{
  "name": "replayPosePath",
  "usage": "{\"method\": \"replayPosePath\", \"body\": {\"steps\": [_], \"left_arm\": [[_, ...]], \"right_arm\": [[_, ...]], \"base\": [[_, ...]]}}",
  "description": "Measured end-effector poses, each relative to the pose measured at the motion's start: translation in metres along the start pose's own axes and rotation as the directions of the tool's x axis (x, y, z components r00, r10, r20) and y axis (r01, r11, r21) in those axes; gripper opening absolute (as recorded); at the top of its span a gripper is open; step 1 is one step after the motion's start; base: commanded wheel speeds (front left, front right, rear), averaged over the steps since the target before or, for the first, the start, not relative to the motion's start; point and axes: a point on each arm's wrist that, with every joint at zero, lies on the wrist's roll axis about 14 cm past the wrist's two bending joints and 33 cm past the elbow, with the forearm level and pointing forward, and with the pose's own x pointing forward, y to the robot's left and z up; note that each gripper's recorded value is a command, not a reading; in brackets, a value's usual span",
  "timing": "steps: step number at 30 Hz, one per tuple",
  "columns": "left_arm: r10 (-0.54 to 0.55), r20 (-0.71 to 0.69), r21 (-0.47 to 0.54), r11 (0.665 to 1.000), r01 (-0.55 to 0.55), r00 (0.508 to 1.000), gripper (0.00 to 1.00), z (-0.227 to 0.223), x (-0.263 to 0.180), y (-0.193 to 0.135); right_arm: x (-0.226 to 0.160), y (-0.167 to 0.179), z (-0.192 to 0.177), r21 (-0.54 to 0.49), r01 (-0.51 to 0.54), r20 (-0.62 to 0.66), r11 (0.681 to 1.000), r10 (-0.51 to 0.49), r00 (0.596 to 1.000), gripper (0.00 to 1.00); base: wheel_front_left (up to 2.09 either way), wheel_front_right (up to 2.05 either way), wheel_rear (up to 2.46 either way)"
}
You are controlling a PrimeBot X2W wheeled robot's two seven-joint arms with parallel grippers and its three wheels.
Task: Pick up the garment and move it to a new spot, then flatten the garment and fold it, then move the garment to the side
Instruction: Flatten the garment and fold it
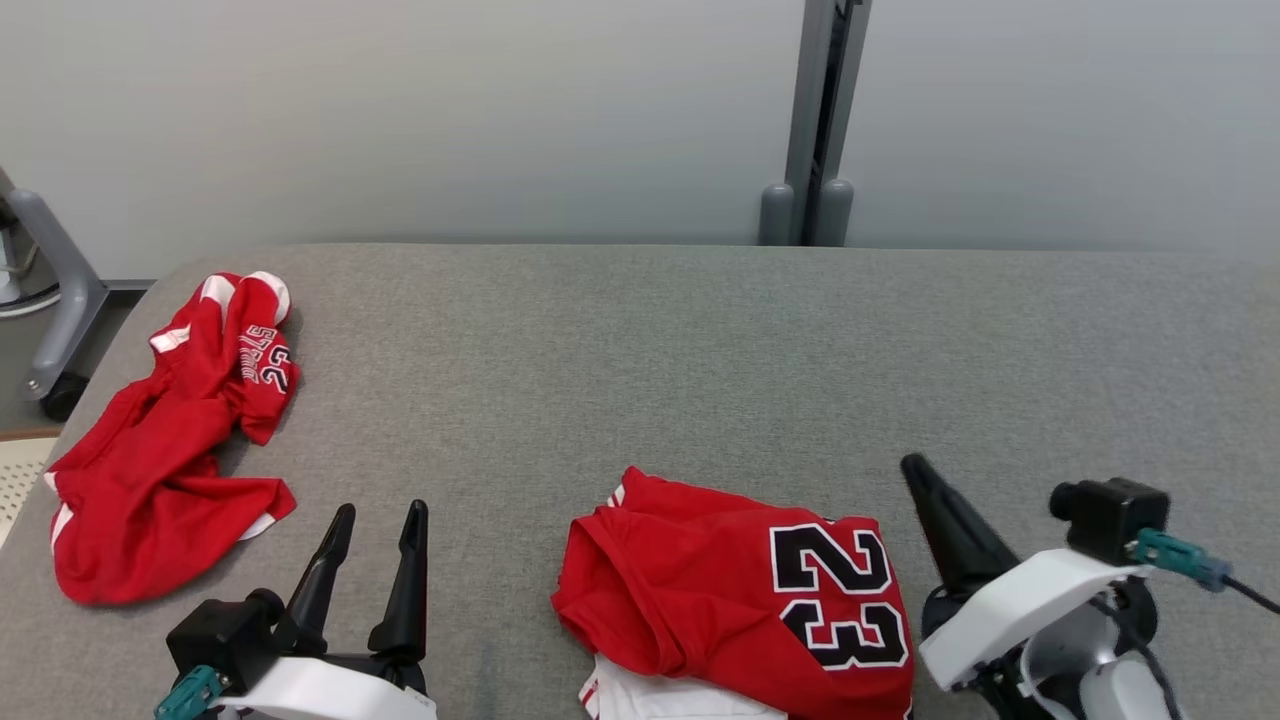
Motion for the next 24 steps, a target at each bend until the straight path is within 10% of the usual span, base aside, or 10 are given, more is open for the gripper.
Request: {"method": "replayPosePath", "body": {"steps": [13,24], "left_arm": [[0.111,0.026,-0.007,0.994,-0.110,0.994,1.00,0.007,-0.020,0.032],[0.177,0.036,-0.005,0.984,-0.177,0.984,1.00,0.010,-0.033,0.051]], "right_arm": [[0.006,0.021,-0.124,0.157,-0.006,-0.439,0.988,0.075,0.896,0.00],[-0.012,0.088,-0.175,0.301,-0.116,-0.558,0.947,0.273,0.784,0.00]], "base": [[0.00,0.00,0.00],[0.00,0.00,0.00]]}}
